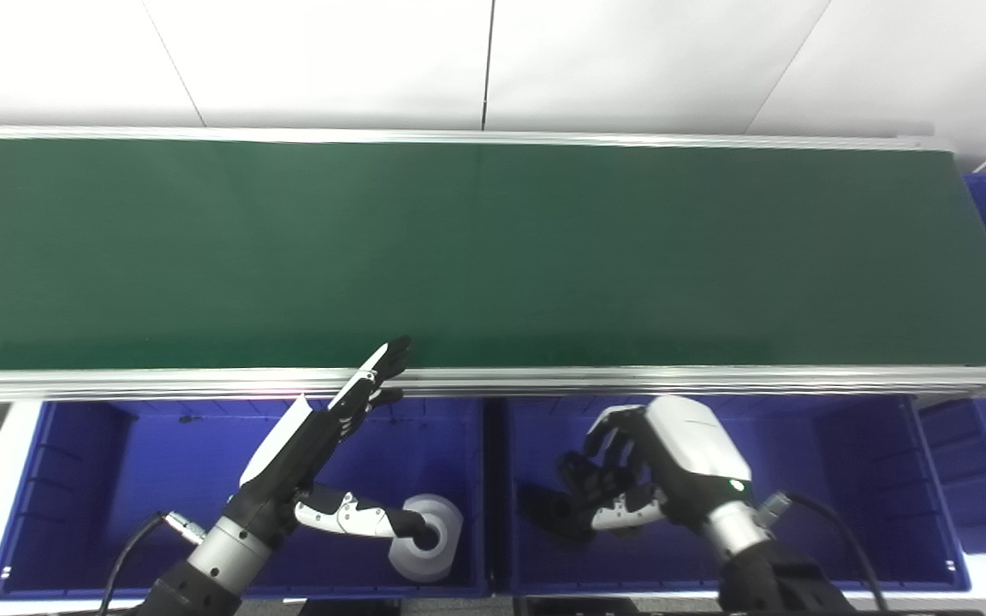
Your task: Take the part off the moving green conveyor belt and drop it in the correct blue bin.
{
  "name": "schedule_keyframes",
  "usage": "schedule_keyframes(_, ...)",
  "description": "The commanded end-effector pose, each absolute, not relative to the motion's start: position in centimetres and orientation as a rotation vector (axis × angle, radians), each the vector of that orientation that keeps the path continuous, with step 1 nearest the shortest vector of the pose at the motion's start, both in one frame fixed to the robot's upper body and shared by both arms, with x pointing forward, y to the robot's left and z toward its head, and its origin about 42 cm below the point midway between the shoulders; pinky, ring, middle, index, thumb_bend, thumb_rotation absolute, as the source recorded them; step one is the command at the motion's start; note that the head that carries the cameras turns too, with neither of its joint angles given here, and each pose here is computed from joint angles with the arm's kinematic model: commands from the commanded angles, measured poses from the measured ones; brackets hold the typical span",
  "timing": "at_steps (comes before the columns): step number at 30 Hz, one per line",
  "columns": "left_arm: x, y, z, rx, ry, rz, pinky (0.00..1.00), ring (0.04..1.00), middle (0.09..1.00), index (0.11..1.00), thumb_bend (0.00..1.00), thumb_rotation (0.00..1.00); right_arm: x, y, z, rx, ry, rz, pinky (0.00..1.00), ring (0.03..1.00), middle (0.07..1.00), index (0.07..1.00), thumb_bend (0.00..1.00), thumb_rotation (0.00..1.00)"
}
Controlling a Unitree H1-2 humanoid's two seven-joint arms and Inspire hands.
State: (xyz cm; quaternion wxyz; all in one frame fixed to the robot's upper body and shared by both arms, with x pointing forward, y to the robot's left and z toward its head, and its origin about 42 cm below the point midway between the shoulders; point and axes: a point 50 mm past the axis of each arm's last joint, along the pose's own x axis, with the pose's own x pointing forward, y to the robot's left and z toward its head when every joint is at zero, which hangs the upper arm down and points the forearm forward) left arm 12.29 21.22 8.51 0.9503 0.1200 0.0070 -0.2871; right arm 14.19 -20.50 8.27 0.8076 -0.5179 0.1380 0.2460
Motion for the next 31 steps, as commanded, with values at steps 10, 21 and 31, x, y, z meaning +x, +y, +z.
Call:
schedule_keyframes(10, 12.3, 21.6, 9.8, 0.266, -0.037, -0.593, 0.9, 0.98, 1.0, 1.0, 0.87, 0.46, 16.0, -18.7, 8.7, -1.386, 0.406, 0.799, 0.98, 0.976, 0.932, 0.876, 0.57, 0.9)
schedule_keyframes(21, 11.7, 21.6, 9.8, 0.291, -0.039, -0.628, 0.9, 0.976, 1.0, 0.994, 0.85, 0.44, 10.0, -18.4, 11.7, -1.082, 0.249, 0.456, 0.99, 0.957, 0.95, 0.984, 0.7, 0.67)
schedule_keyframes(31, 11.5, 21.4, 9.7, 0.295, -0.003, -0.667, 0.93, 1.0, 1.0, 1.0, 0.86, 0.44, 5.3, -16.9, 12.7, -0.453, 0.141, 0.266, 0.76, 0.904, 0.986, 1.0, 0.78, 0.5)
